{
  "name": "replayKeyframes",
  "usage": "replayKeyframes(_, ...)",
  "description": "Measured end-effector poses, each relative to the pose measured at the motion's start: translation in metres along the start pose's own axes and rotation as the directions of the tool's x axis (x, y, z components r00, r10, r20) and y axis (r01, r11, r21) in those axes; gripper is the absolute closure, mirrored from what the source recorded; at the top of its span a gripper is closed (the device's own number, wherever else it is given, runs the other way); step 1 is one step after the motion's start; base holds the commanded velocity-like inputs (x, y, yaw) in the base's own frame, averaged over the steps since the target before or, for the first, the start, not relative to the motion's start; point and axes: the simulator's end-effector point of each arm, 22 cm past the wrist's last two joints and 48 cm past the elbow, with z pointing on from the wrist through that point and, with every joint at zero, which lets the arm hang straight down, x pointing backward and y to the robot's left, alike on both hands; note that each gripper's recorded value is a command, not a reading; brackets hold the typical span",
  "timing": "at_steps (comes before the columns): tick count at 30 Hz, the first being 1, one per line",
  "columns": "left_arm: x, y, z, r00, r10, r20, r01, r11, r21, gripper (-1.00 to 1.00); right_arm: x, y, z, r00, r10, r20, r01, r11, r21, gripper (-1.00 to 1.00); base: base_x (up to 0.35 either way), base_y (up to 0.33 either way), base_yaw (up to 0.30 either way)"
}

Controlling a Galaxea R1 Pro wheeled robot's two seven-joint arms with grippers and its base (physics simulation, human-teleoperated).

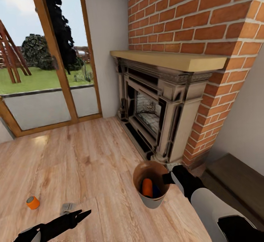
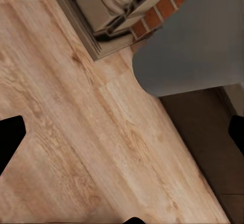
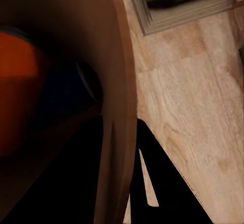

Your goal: Put the three can of soda from the living room inside the tash can in the kitchen.

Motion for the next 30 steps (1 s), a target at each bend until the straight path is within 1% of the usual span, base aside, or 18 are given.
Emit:
replayKeyframes(18,-0.0003,0.0002,0.0001,1.000,0.000,0.000,0.000,1.000,-0.001,-1.00,0.0002,0.0006,0.0001,1.000,-0.002,0.000,0.002,1.000,0.000,1.00,0.009,0.319,0.290)
replayKeyframes(25,-0.0006,0.0002,0.0000,1.000,0.001,0.001,-0.001,1.000,-0.001,-1.00,0.0000,0.0004,0.0000,1.000,-0.002,0.000,0.002,1.000,0.000,1.00,0.162,0.305,0.291)
replayKeyframes(30,-0.0002,0.0002,-0.0001,1.000,0.001,0.000,-0.001,1.000,-0.001,-1.00,0.0000,0.0005,0.0000,1.000,-0.002,0.000,0.002,1.000,0.000,1.00,0.258,0.261,0.291)
